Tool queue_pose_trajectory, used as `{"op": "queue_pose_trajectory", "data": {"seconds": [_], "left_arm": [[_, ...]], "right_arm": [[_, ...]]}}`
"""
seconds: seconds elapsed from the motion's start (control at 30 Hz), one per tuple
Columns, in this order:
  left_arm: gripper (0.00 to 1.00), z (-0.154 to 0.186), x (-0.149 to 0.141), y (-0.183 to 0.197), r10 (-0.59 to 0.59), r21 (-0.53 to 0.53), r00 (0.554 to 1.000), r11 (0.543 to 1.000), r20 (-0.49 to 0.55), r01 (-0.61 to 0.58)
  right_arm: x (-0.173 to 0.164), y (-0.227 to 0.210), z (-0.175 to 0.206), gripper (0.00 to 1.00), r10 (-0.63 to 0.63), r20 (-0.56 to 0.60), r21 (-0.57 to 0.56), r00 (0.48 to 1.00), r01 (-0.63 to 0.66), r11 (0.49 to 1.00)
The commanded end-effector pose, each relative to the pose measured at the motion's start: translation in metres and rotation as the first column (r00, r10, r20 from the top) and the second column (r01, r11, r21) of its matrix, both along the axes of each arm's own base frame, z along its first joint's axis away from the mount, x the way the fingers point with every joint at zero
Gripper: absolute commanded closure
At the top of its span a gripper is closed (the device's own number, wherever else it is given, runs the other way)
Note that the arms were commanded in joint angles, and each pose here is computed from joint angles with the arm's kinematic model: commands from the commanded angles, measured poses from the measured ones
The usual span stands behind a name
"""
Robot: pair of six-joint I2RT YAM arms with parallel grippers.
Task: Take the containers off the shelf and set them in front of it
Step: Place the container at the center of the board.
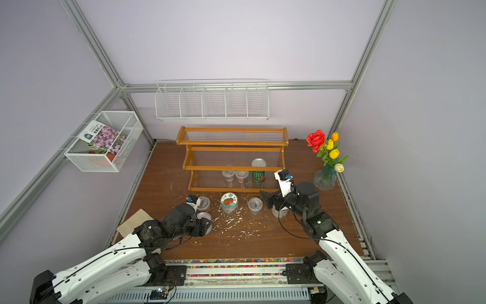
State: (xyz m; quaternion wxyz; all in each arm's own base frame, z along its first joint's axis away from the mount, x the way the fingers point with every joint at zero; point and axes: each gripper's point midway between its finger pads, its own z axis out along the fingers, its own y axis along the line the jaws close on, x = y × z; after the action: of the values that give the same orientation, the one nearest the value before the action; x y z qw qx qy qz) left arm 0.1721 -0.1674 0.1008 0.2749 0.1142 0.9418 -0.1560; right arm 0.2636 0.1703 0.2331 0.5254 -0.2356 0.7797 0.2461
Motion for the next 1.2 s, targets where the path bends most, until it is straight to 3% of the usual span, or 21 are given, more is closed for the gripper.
{"op": "queue_pose_trajectory", "data": {"seconds": [0.0, 0.27, 0.53, 0.93, 1.17], "left_arm": [[0.25, -0.01, 0.001, 0.006, 0.064, 0.031, 0.997, 0.998, -0.033, -0.062], [0.24, -0.028, 0.001, 0.008, 0.125, 0.032, 0.99, 0.992, -0.065, -0.123], [0.16, -0.039, -0.005, 0.014, 0.155, 0.039, 0.983, 0.988, -0.098, -0.152], [0.05, 0.001, 0.011, 0.023, 0.154, 0.097, 0.988, 0.983, 0.015, -0.155], [0.04, 0.047, 0.035, -0.005, 0.052, 0.042, 0.988, 0.997, 0.144, -0.059]], "right_arm": [[-0.005, 0.004, -0.008, 0.03, 0.027, 0.009, -0.02, 1.0, -0.027, 0.999], [-0.007, -0.001, -0.011, 0.03, 0.018, 0.025, -0.074, 1.0, -0.016, 0.997], [-0.007, -0.003, -0.013, 0.03, 0.011, 0.029, -0.082, 1.0, -0.009, 0.997], [-0.006, -0.004, -0.009, 0.03, 0.003, 0.038, -0.074, 0.999, 0.0, 0.997], [-0.002, -0.014, -0.005, 0.03, -0.064, 0.042, -0.06, 0.997, 0.067, 0.996]]}}
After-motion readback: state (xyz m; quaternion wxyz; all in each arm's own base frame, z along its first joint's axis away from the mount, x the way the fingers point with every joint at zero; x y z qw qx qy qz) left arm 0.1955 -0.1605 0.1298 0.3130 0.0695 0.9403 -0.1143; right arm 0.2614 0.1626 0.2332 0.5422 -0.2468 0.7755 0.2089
